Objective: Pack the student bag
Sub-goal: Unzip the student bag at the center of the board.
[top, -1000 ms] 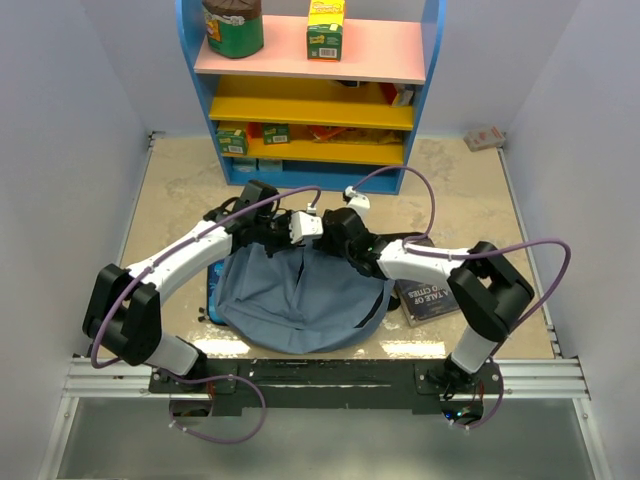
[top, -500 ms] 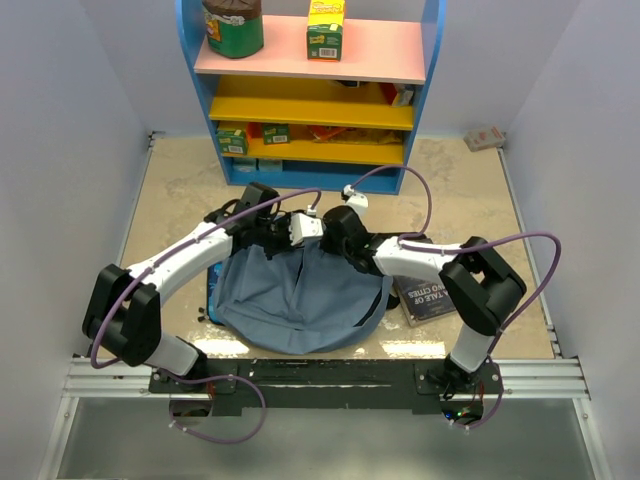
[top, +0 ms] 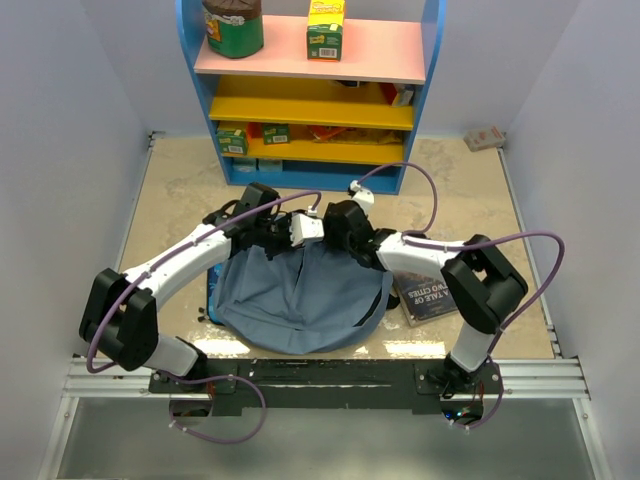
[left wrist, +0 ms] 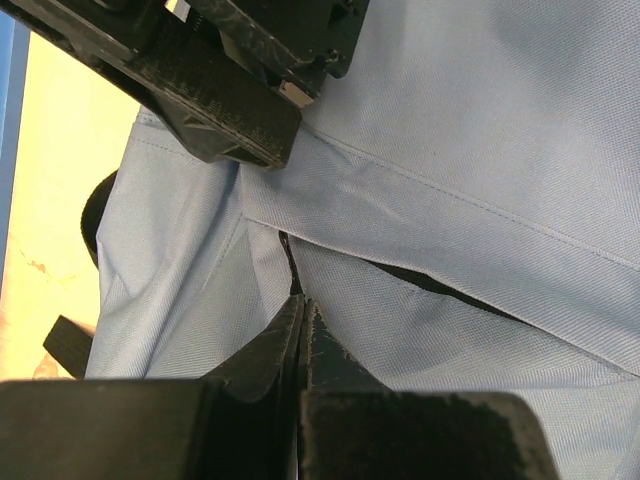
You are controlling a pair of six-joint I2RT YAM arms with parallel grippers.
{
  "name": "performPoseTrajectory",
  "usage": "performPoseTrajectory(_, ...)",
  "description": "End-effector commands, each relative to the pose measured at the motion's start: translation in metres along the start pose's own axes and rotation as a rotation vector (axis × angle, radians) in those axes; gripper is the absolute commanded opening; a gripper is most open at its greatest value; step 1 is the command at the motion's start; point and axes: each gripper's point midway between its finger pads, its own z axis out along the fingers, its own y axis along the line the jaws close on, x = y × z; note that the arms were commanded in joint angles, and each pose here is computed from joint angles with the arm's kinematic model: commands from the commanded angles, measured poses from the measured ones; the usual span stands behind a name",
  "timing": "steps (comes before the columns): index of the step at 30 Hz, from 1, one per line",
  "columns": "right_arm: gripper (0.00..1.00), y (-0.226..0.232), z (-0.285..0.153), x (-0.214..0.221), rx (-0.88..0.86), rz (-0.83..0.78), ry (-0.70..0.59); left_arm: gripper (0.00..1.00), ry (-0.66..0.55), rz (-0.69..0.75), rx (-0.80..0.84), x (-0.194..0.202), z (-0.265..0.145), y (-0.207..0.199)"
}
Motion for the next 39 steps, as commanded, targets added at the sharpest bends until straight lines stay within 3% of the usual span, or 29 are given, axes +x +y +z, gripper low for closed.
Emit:
performPoseTrajectory(1, 0.58, 0.013, 0.007, -0.022, -0.002, 0.048, -0.050, 0.00, -0.021, -0.006, -0.004, -0.005, -0.006, -0.005)
performPoseTrajectory(9, 0.32, 0.014, 0.020, -0.027, 0.034, 0.139, -0.088, 0.00, -0.013, -0.005, 0.015, -0.001, -0.001, -0.011)
performPoseTrajectory(10, 0.28, 0.014, 0.020, -0.028, 0.039, 0.151, -0.094, 0.00, -0.012, -0.007, 0.016, 0.000, -0.001, -0.011)
performPoseTrajectory(12, 0.09, 0.012, 0.019, -0.031, 0.051, 0.161, -0.116, 0.00, -0.012, -0.006, 0.017, -0.001, -0.001, -0.012)
performPoseTrajectory(14, 0.00, 0.007, 0.018, -0.032, 0.065, 0.168, -0.128, 0.00, -0.008, -0.008, 0.017, -0.001, -0.002, -0.012)
performPoseTrajectory(31, 0.00, -0.008, 0.016, -0.049, 0.094, 0.178, -0.185, 0.00, 0.062, -0.042, 0.012, 0.014, -0.038, -0.037)
performPoseTrajectory(39, 0.00, -0.018, 0.018, -0.057, 0.115, 0.186, -0.200, 0.00, 0.099, -0.058, 0.140, 0.026, -0.062, -0.088)
